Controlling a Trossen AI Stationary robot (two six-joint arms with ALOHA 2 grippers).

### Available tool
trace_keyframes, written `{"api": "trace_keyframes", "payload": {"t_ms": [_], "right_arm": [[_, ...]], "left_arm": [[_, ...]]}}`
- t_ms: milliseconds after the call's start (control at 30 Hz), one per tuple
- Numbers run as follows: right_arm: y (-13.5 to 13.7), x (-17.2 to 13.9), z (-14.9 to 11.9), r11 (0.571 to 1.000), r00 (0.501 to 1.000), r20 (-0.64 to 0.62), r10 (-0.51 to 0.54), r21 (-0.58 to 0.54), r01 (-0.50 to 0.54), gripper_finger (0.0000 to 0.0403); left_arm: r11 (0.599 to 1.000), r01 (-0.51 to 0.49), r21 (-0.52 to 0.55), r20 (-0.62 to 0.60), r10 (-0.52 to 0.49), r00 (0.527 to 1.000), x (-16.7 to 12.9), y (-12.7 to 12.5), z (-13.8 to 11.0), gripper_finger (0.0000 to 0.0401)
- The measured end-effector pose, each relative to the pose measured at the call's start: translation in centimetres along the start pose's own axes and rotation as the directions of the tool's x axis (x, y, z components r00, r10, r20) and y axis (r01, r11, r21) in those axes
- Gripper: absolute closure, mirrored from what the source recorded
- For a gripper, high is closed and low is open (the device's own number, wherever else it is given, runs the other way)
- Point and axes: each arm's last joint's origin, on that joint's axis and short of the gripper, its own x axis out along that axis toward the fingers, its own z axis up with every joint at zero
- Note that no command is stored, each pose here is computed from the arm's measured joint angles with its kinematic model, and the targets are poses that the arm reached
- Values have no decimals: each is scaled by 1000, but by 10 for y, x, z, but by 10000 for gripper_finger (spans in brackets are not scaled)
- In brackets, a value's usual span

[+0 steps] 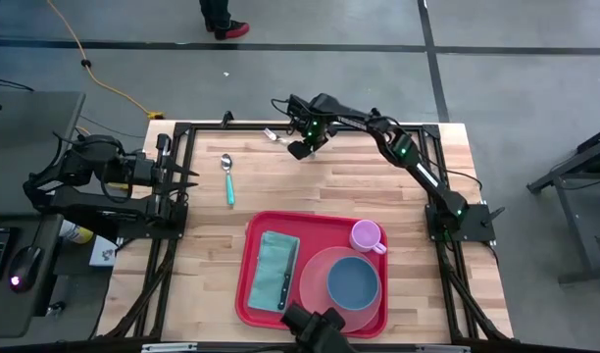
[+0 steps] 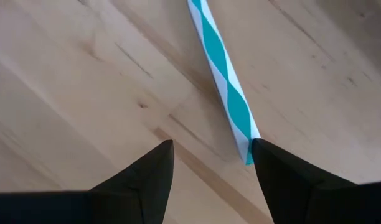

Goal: Set up tray
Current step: Put the blue fork on the blue table napkin to the left of the black table knife

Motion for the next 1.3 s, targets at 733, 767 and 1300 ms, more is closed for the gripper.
{"api": "trace_keyframes", "payload": {"t_ms": [733, 767, 1300], "right_arm": [[41, 8, -21, 995, 993, -109, 33, -87, -42, 202], [45, 8, -24, 994, 992, -116, 40, -99, -52, 202], [50, -34, -15, 991, 993, 114, -14, -134, 30, 202]], "left_arm": [[1000, 0, 1, -1, 0, 1000, 0, 0, 0, 274], [1000, 0, 1, -1, 0, 1000, 0, 0, 0, 274], [1000, -1, 4, -1, 1, 1000, 0, 0, 0, 274]]}}
